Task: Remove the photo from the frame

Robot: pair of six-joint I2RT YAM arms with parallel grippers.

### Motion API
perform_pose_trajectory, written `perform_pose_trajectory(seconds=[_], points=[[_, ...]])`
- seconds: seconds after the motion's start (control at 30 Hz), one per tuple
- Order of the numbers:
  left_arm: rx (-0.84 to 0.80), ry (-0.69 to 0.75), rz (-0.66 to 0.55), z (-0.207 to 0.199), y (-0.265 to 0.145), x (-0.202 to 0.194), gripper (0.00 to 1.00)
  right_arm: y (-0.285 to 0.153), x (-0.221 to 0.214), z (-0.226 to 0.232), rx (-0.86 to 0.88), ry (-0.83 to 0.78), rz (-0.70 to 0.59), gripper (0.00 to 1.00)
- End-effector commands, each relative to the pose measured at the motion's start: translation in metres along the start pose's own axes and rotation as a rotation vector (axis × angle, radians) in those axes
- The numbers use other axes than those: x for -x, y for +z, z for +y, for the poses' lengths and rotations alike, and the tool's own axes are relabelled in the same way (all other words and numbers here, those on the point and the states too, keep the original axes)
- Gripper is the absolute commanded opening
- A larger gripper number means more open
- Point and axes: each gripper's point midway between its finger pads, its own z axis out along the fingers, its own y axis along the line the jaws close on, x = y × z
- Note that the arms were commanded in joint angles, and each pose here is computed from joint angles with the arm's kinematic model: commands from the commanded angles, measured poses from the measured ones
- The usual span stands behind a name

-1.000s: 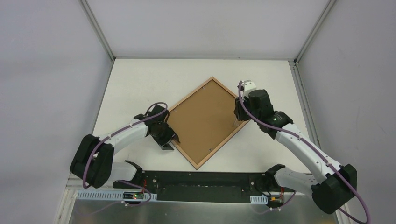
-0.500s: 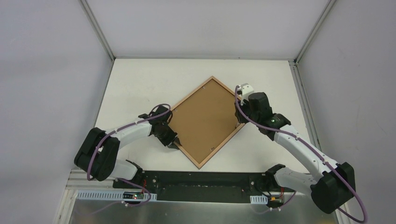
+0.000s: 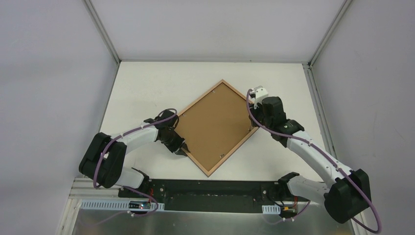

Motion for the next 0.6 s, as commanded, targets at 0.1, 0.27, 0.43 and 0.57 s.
perform_pose_trajectory(seconds=[0.1, 0.27, 0.43, 0.57], points=[[0.116, -0.037, -0.092, 0.033, 0.009, 0.019, 0.0, -0.003, -0.007, -0.016, -0.046, -0.069, -0.009, 0.0], [0.123, -0.038, -0.084, 0.035, 0.009, 0.018, 0.0, 0.001, -0.014, -0.022, -0.082, -0.079, -0.002, 0.0], [0.127, -0.042, -0.071, 0.038, 0.01, 0.015, 0.0, 0.011, -0.02, -0.025, -0.109, -0.019, -0.019, 0.0], [0.129, -0.044, -0.067, 0.041, 0.01, 0.013, 0.0, 0.015, -0.022, -0.038, -0.186, 0.004, -0.042, 0.0]])
